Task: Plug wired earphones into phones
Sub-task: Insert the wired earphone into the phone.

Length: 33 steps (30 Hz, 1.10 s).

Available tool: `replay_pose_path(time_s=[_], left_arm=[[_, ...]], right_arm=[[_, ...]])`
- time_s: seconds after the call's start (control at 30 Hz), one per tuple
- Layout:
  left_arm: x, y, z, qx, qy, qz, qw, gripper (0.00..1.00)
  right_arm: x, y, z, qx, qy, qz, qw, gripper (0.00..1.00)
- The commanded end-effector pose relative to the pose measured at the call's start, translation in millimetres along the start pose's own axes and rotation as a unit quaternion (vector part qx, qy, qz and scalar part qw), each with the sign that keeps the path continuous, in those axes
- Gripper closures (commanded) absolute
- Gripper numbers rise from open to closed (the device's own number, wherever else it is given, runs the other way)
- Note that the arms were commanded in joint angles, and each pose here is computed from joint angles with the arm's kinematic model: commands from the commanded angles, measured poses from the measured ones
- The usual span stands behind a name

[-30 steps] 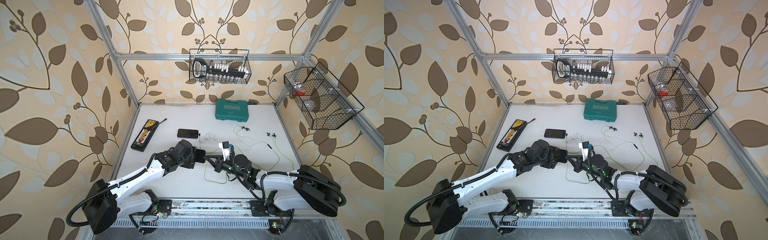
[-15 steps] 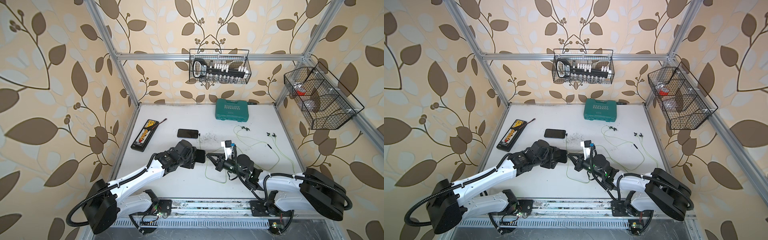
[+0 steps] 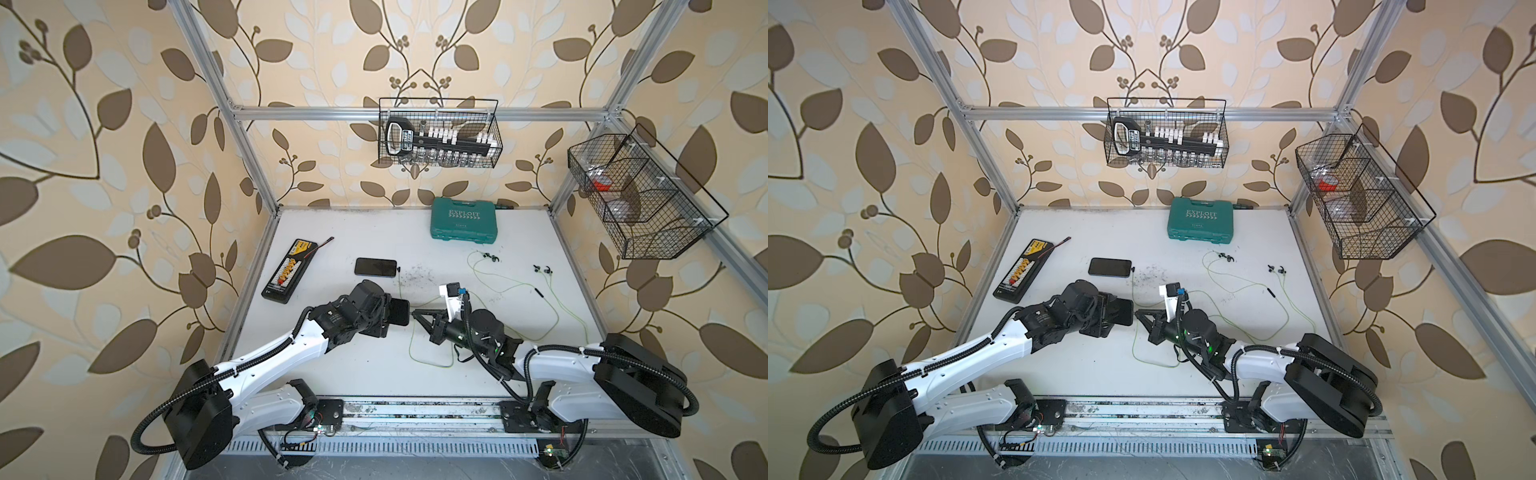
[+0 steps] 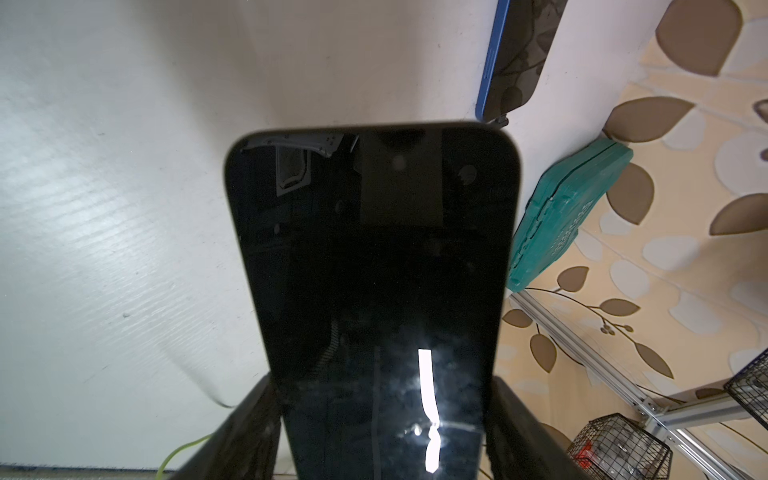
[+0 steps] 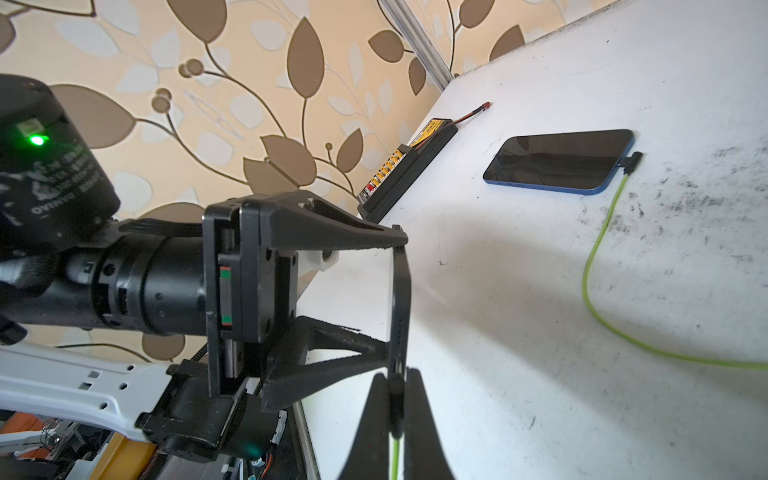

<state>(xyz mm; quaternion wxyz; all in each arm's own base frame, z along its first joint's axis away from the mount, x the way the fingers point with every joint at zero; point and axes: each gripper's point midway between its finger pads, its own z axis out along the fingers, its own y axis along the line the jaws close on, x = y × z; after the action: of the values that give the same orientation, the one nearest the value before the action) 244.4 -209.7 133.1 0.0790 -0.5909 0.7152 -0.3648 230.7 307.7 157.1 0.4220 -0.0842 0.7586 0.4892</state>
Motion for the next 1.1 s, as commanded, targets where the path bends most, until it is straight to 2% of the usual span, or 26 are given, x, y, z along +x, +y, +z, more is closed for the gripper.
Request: replay_pose_path(time_s=[0.0, 0.63, 1.07], left_arm=[[3, -13, -9, 0.034, 0.004, -0.011, 0.999, 0.36], [10, -13, -5, 0.028, 0.02, -0.006, 0.999, 0.36], [4, -11, -5, 0.027, 0.006, -0.007, 1.0, 0.36]], right_arm=[[-1, 3, 4, 0.0, -0.001, -0.001, 1.0, 1.0], [-5, 6, 4, -0.003, -0.006, -0.004, 1.0, 1.0], [-10, 8, -3, -0.007, -0.021, -0.006, 1.0, 1.0]])
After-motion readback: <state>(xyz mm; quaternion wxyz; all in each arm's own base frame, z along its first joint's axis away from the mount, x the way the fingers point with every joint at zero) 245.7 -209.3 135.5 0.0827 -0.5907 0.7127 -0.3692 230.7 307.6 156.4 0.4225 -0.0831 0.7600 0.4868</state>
